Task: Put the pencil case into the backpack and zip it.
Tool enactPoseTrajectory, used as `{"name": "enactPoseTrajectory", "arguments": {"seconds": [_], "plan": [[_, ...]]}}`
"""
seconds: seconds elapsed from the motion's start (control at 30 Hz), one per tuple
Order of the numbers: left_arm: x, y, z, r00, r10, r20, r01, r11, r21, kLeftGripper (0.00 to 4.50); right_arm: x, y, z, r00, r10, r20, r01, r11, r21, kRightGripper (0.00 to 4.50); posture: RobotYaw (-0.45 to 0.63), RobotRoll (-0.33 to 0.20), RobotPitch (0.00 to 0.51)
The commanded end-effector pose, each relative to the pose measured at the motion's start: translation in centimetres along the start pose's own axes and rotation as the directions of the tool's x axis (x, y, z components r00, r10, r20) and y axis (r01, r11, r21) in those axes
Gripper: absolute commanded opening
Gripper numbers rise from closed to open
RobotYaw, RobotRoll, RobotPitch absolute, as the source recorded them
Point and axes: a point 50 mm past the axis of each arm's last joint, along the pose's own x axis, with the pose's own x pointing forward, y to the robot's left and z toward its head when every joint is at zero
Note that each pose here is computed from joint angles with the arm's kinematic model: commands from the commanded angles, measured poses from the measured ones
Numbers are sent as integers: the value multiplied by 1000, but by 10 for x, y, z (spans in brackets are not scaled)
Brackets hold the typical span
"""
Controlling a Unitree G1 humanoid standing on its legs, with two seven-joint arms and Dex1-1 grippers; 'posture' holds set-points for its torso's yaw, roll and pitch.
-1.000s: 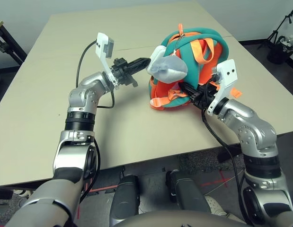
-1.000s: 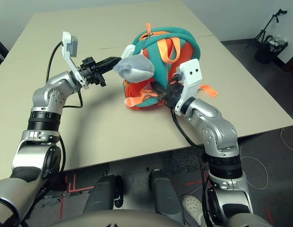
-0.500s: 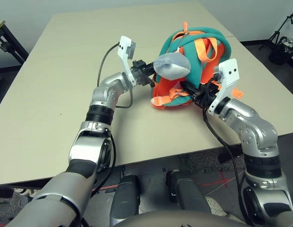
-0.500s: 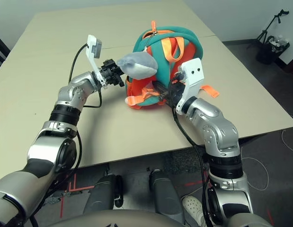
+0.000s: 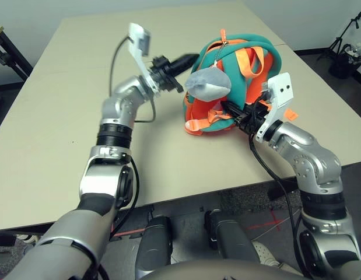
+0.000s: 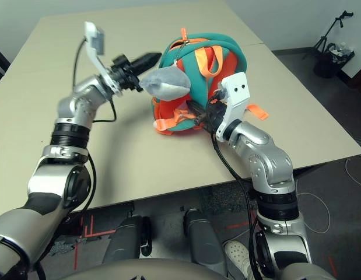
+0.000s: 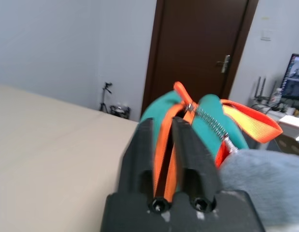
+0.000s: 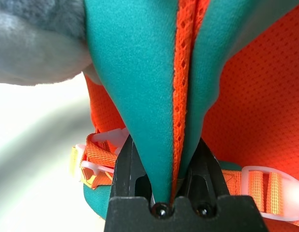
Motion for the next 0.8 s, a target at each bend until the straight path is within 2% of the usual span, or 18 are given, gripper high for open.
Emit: {"name": "enactPoseTrajectory", "arguments": {"seconds": [0.03, 0.23, 0.53, 0.73, 0.8], "plan": [[-6, -7, 15, 999, -26, 37, 27, 1000, -5, 2138, 4, 7, 1, 999, 50, 4, -50, 999, -5, 559, -135, 0, 101], [-6, -28, 20, 988, -149, -44, 150, 989, 13, 4456, 5, 7, 1, 998, 58, 0, -58, 998, -8, 558, -132, 0, 98], [-8, -64, -5, 921, -323, -219, 320, 946, -48, 4500, 6, 6, 1, 998, 59, 2, -59, 998, -16, 558, -136, 0, 91], [-7, -69, -12, 905, -348, -244, 341, 937, -72, 4500, 6, 6, 2, 998, 62, 2, -62, 998, -17, 558, -134, 0, 94], [-7, -67, -17, 901, -327, -284, 326, 944, -52, 4500, 7, 6, 2, 998, 62, 2, -62, 998, -17, 558, -135, 0, 95]]}}
